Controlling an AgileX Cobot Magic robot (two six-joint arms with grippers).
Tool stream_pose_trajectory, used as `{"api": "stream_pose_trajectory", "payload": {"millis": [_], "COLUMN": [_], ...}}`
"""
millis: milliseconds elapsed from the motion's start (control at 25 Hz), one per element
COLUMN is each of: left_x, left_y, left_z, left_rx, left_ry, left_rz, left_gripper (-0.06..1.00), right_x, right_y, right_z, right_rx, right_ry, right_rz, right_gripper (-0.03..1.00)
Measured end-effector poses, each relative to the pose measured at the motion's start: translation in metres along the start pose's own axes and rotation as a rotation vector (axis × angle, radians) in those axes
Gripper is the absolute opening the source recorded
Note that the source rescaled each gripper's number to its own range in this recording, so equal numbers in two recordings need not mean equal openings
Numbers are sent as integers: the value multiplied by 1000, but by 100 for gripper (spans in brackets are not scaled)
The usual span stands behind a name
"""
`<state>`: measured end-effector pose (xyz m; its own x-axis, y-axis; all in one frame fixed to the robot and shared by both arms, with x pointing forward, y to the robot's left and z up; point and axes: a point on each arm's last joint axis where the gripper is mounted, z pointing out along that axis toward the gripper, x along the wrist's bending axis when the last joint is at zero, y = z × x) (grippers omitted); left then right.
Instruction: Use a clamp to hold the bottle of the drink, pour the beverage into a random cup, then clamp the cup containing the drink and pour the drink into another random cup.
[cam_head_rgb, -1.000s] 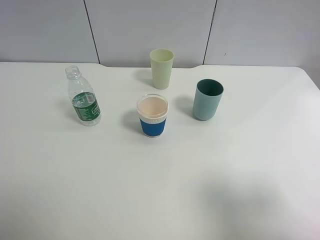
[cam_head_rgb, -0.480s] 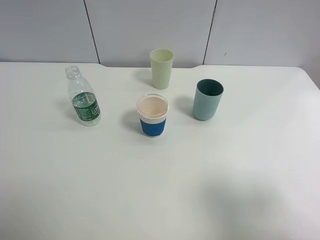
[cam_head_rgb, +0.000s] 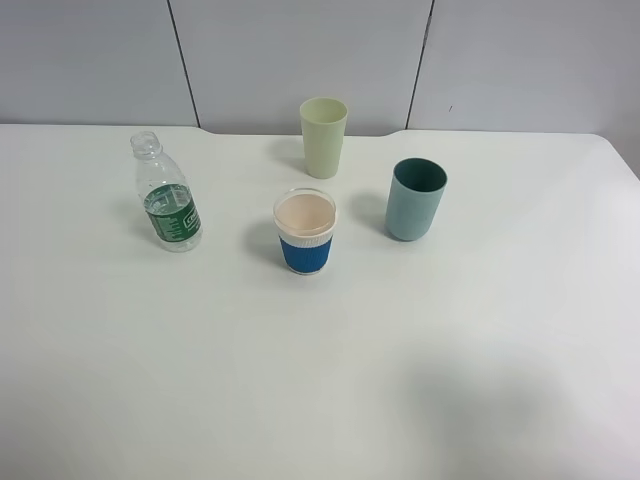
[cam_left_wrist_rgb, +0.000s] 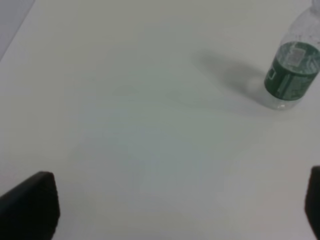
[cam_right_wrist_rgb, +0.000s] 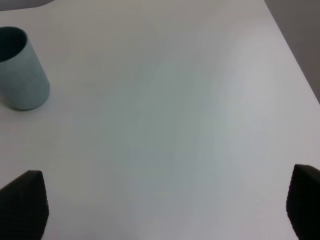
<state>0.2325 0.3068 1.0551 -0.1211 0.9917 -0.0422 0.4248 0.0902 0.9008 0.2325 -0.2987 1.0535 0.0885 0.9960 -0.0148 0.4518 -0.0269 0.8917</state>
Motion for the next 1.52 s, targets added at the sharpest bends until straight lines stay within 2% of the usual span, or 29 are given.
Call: {"api": "stream_pose_trajectory", "payload": {"millis": [1520], "left_x": [0], "left_y": [0], "left_z": [0], "left_rx": [0], "left_ry": [0], "left_rz": [0], "left_gripper": [100], "right_x": [0], "right_y": [0], "right_z": [0], "right_rx": [0], "right_ry": [0], "right_rz": [0], "right_gripper": [84]}}
